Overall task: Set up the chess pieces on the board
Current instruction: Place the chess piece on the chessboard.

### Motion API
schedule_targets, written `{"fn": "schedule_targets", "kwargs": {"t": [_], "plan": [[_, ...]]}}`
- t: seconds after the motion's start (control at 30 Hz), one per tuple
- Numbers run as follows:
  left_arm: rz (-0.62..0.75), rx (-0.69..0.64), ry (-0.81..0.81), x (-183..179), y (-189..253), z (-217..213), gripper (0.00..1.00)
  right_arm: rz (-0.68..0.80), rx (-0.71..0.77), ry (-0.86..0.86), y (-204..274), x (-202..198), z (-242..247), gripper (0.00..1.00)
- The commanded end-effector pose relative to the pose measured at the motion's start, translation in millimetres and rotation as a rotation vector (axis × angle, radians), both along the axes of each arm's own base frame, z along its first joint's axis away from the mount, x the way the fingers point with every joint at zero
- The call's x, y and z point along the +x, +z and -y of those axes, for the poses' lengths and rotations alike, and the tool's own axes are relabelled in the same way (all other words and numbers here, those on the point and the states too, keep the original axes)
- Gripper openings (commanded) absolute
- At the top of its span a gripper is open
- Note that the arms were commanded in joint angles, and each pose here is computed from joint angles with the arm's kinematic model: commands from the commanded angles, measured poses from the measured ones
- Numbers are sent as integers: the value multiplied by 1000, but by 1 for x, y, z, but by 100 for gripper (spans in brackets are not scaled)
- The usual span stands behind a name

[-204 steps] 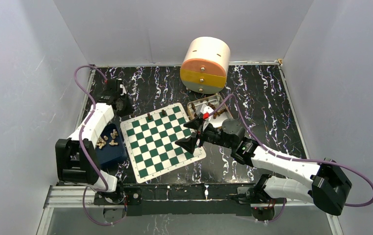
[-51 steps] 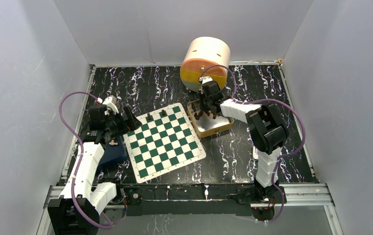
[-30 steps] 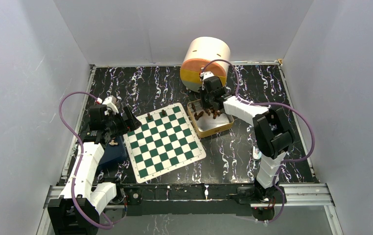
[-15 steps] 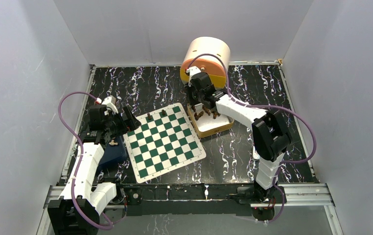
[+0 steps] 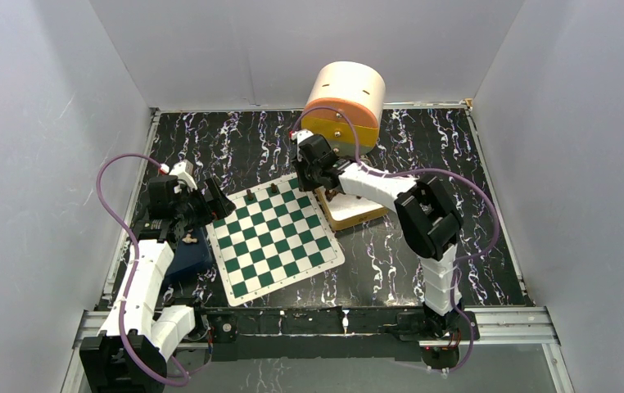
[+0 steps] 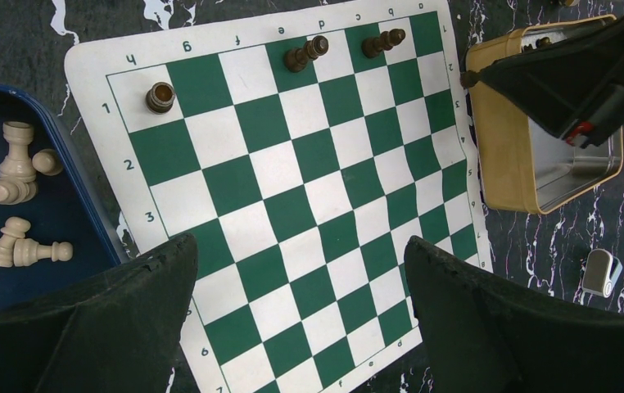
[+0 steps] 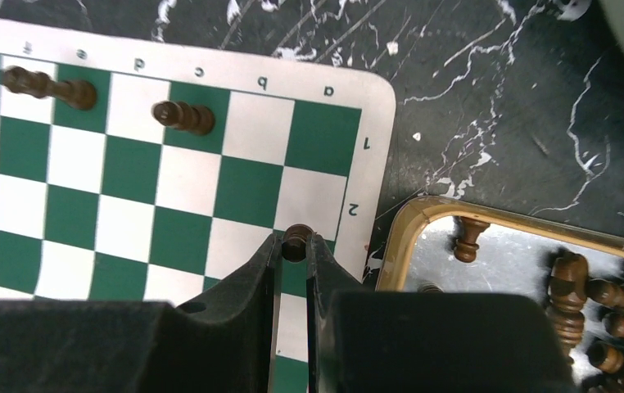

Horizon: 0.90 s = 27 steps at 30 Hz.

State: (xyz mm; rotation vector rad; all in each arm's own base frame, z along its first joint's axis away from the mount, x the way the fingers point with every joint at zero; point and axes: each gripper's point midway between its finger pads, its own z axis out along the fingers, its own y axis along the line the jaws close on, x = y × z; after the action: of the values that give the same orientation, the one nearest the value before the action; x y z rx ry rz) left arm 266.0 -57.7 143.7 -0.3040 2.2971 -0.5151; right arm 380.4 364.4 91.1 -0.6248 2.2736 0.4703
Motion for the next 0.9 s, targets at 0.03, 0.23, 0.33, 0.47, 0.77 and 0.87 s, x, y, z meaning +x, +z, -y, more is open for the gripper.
{"fn": "schedule_targets", "kwargs": {"t": [0.03,0.23,0.33,0.47,0.77,0.87], "plan": [[18,11,-2,-1,7,-1,93,16,24,-3,7,10,-14,15],[12,11,-2,0,5,-1,93,6,25,4,-3,12,-21,15],[11,11,-1,0,5,-1,93,7,24,6,-6,14,-23,15],[15,13,-1,0,6,-1,93,6,19,4,-11,16,-24,15],[14,12,0,-1,6,-1,93,6,-4,5,-23,16,-24,18],[14,12,-1,-1,5,-1,93,4,-10,7,-26,14,-24,23]]}}
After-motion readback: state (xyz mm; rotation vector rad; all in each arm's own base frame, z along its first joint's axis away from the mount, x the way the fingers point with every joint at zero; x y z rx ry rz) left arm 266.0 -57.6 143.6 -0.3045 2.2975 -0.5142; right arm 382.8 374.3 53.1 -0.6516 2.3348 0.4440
